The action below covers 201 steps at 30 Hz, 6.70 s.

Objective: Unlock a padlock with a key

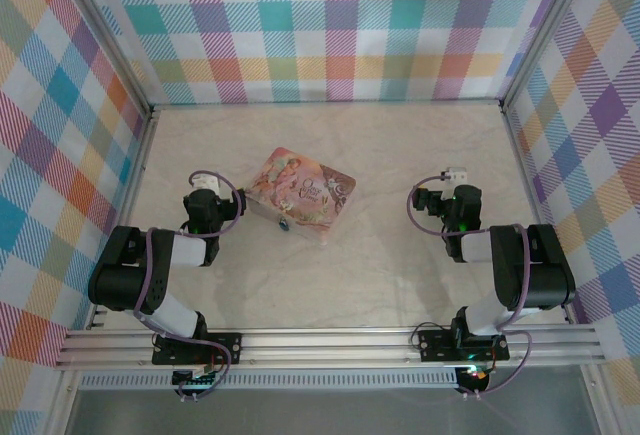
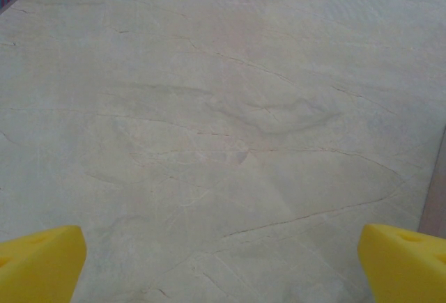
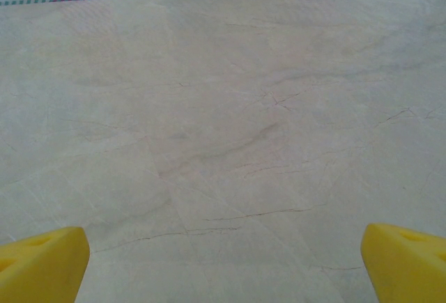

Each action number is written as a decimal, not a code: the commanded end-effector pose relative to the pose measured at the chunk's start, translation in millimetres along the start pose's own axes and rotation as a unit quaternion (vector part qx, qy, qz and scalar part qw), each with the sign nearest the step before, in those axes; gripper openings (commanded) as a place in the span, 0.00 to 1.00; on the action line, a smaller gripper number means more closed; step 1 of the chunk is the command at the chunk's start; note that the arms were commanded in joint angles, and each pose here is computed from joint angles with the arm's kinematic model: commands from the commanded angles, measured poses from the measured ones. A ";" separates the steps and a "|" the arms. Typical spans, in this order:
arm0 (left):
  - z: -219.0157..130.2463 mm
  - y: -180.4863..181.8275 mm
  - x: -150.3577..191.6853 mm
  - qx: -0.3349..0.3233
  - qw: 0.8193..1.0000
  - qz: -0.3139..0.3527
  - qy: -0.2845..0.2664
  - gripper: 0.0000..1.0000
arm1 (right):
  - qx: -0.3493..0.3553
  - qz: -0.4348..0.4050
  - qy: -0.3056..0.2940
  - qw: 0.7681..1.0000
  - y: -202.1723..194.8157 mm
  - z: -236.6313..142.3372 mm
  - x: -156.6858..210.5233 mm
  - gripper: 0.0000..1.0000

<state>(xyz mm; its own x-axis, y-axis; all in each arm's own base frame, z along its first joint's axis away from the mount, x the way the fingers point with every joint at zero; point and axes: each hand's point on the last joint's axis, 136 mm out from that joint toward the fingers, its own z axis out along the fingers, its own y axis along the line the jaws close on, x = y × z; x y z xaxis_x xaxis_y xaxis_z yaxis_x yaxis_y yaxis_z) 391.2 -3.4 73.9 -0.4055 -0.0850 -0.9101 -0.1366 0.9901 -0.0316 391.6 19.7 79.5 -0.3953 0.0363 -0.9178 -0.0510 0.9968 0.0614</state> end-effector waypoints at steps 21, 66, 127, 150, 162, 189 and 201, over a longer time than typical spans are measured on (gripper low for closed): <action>-31.4 9.4 -106.1 -0.026 0.998 -0.058 -0.019 1.00 | -0.010 0.083 -0.022 0.996 6.9 -48.5 -90.9 1.00; -85.0 -178.3 -17.7 0.300 0.890 -0.180 0.293 0.87 | -0.208 0.280 0.312 0.884 173.1 -91.2 7.4 0.89; -152.3 -197.8 -17.0 0.239 0.915 -0.116 0.302 0.90 | 0.175 0.322 0.367 0.855 16.0 -51.5 18.6 0.57; -157.6 -220.5 7.6 0.248 0.906 -0.092 0.330 0.89 | 0.297 0.435 0.405 0.748 -10.6 -25.2 62.3 0.51; -156.9 -221.8 10.5 0.250 0.904 -0.096 0.332 0.89 | 0.300 0.439 0.408 0.742 -13.7 -14.2 70.8 0.45; -158.7 -227.3 12.0 0.258 0.900 -0.100 0.337 0.88 | 0.269 0.439 0.391 0.763 -11.2 1.3 48.1 0.49; -155.7 -228.1 17.6 0.254 0.899 -0.096 0.344 0.88 | 0.281 0.439 0.398 0.755 -17.4 3.5 64.2 0.45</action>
<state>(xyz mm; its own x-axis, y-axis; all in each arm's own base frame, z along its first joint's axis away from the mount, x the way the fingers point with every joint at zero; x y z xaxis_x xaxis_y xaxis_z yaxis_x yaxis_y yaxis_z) 279.2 -242.0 132.8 -0.8958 -0.1501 -0.4183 0.0883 0.8623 -0.4986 372.0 8.0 21.2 -0.4822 0.8720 -0.0847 0.8613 0.4895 0.1363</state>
